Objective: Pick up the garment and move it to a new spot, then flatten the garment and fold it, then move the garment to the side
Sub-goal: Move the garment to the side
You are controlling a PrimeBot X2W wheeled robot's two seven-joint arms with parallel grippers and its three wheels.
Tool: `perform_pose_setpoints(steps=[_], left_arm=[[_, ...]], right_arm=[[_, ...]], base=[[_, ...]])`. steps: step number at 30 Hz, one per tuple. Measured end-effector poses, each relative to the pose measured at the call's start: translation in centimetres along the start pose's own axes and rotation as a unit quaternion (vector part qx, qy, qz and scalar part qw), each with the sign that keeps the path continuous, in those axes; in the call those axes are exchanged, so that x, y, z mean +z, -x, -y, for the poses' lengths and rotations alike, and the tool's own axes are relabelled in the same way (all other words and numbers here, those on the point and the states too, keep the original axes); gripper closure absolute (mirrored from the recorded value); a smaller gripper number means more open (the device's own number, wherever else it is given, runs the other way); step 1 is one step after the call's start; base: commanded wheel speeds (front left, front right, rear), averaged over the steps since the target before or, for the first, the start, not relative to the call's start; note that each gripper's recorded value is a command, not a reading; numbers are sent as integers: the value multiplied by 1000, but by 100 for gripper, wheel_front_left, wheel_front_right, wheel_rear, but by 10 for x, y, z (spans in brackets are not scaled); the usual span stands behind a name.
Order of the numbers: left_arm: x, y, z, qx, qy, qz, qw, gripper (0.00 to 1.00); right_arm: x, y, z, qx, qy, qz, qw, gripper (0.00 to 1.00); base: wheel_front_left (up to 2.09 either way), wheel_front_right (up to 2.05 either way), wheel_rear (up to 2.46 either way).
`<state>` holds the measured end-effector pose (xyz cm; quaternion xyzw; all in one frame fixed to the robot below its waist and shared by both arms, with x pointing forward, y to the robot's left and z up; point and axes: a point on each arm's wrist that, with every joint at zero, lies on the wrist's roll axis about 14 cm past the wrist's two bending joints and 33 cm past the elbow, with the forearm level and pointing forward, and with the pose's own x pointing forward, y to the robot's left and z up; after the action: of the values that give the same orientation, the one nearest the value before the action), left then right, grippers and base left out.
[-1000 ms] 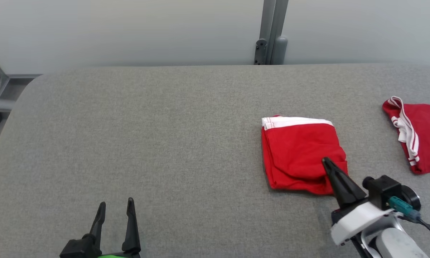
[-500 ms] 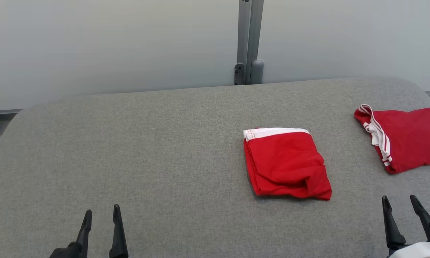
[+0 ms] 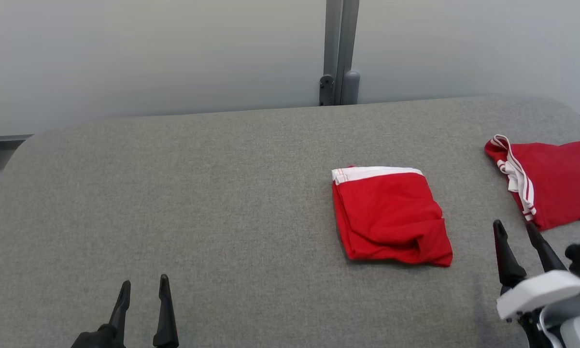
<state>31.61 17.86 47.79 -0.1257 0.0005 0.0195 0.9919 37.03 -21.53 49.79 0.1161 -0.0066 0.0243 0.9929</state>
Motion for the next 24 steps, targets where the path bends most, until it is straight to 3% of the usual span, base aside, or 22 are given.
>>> perform_pose_setpoints(steps=[8,15,19,20,21,24], left_arm=[[-4,-18,10,-17,-1,-8,1000,0],[-7,-24,2,-4,-4,-14,1000,0],[-10,-26,-5,8,-5,-19,1000,0],[-10,-28,-6,11,-6,-19,1000,0],[-10,-28,-8,16,-6,-19,1000,0],[-13,-32,-9,17,-4,-24,1000,0]], right_arm=[[-37,-58,-24,57,-17,-173,983,0],[-89,-79,-27,46,-29,-266,962,0],[-111,-86,-57,65,-89,-296,949,0],[-113,-87,-63,72,-96,-299,947,53],[-112,-91,-63,71,-100,-292,949,100],[-103,-99,-52,73,-82,-276,955,100]], base=[[0,0,0],[0,0,0],[0,0,0],[0,0,0],[0,0,0],[0,0,0]])
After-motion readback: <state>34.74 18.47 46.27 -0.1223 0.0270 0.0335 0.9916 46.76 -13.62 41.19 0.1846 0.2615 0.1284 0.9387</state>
